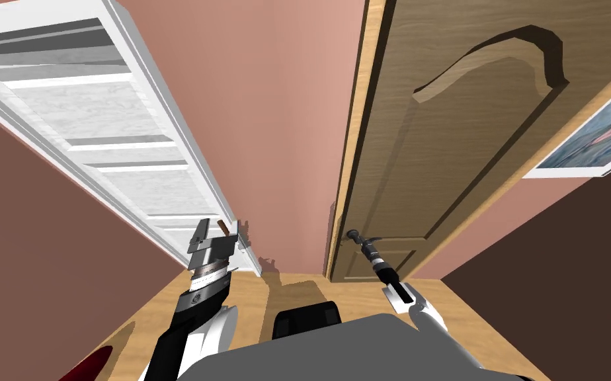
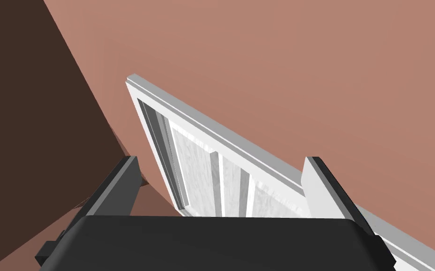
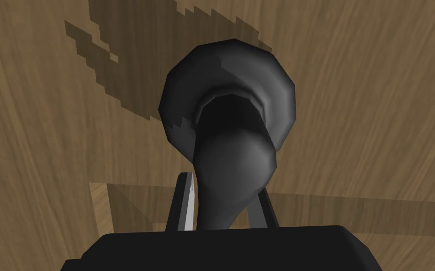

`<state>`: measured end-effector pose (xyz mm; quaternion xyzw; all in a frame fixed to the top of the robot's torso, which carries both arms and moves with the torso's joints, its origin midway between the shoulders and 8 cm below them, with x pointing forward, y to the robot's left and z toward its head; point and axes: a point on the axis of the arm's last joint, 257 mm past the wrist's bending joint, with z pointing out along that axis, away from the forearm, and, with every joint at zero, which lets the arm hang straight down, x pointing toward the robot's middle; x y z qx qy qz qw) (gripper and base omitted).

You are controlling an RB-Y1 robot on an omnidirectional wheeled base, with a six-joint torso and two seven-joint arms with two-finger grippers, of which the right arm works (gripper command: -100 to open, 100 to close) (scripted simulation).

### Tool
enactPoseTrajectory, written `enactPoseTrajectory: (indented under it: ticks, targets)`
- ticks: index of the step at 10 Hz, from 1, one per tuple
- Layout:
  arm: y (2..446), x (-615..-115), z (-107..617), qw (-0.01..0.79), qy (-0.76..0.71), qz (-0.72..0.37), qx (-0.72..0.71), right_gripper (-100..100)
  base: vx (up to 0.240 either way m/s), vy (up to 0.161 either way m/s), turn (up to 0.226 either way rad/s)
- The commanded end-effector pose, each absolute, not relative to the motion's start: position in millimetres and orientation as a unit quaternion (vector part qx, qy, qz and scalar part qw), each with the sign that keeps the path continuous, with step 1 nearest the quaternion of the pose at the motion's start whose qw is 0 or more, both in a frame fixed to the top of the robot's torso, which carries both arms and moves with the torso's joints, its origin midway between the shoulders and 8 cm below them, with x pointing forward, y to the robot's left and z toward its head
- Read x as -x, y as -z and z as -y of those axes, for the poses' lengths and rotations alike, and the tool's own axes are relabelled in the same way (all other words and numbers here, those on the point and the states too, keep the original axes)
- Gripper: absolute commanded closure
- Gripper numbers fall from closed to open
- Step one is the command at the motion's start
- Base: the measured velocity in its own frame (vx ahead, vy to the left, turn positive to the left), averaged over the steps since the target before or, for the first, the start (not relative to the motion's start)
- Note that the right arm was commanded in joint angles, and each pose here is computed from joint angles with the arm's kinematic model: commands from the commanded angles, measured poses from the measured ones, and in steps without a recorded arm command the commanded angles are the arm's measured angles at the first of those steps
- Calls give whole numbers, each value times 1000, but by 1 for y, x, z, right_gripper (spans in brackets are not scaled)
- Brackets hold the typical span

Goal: Pull the door open

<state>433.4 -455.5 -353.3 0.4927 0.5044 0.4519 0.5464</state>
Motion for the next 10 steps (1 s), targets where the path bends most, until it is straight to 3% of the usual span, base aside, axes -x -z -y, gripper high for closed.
enactPoseTrajectory:
  ticks: [1,10]
  targets:
    - [355,-426,452,539,-459,-511,-487,100,-219,-47,109]
    - [358,-390,453,516,-480,-533,-468,100,-182,-68,112]
